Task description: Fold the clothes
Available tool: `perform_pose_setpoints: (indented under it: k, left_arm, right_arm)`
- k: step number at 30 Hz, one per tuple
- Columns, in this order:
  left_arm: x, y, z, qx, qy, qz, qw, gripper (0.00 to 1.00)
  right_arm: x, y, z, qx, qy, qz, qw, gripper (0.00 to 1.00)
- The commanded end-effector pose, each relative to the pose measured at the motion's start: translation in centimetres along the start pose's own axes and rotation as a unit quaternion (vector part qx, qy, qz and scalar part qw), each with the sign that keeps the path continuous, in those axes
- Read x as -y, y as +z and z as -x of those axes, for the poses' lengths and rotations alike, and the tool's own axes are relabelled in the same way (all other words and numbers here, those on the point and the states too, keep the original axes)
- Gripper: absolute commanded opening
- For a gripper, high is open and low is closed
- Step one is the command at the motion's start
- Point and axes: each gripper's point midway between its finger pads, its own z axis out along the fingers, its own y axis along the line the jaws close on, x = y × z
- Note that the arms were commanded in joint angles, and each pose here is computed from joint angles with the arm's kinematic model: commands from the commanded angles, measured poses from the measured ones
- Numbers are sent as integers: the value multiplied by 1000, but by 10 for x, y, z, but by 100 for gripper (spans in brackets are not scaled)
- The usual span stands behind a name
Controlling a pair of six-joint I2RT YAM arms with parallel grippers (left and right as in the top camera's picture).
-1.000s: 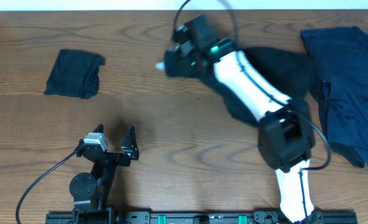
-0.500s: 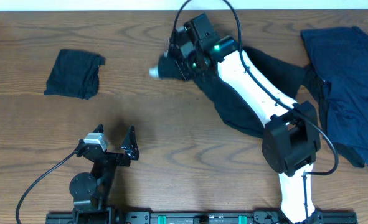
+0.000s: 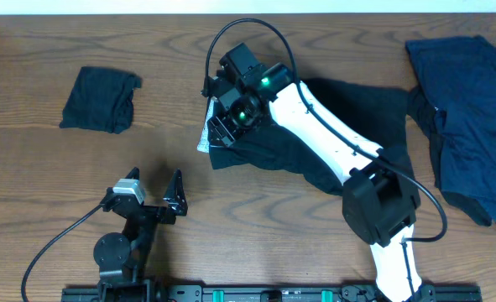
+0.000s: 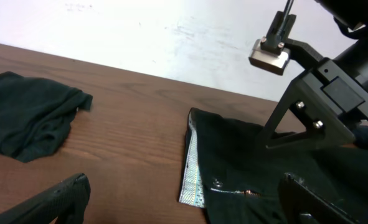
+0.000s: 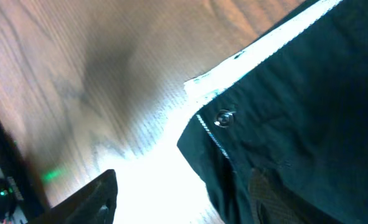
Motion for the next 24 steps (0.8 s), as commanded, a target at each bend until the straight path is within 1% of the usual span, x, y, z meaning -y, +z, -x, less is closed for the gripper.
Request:
perform_pose_setpoints:
  k: [1, 3, 6, 13, 15, 18, 20, 21, 24]
  left_arm:
    - [-2, 1, -16, -26, 0, 0, 1000, 98]
    - [-2, 1, -16, -26, 0, 0, 1000, 98]
    - [-2, 1, -16, -26, 0, 0, 1000, 98]
    - [-2, 1, -16, -26, 0, 0, 1000, 98]
    - [-2, 1, -16, -26, 0, 0, 1000, 98]
    - [-2, 1, -16, -26, 0, 0, 1000, 98]
    - [-2, 1, -16, -26, 0, 0, 1000, 98]
    - [-2, 1, -16, -26, 0, 0, 1000, 98]
    - [-2, 1, -16, -26, 0, 0, 1000, 98]
  right_arm:
    - [23, -65, 32, 77, -5, -51, 996, 68]
    - [44, -92, 36, 96, 24, -73, 992, 67]
    - [77, -125, 26, 105, 65, -92, 988, 65]
    - [152, -166, -27, 72, 180, -119, 974, 66]
    - [170, -177, -43, 62, 198, -128, 970, 66]
    - [205, -196, -78, 32, 241, -184, 952, 65]
    - [230, -212, -104, 10, 274, -235, 933, 62]
    - [242, -220, -117, 1, 289, -254, 923, 57]
    - [266, -233, -144, -3, 326, -268, 907, 38]
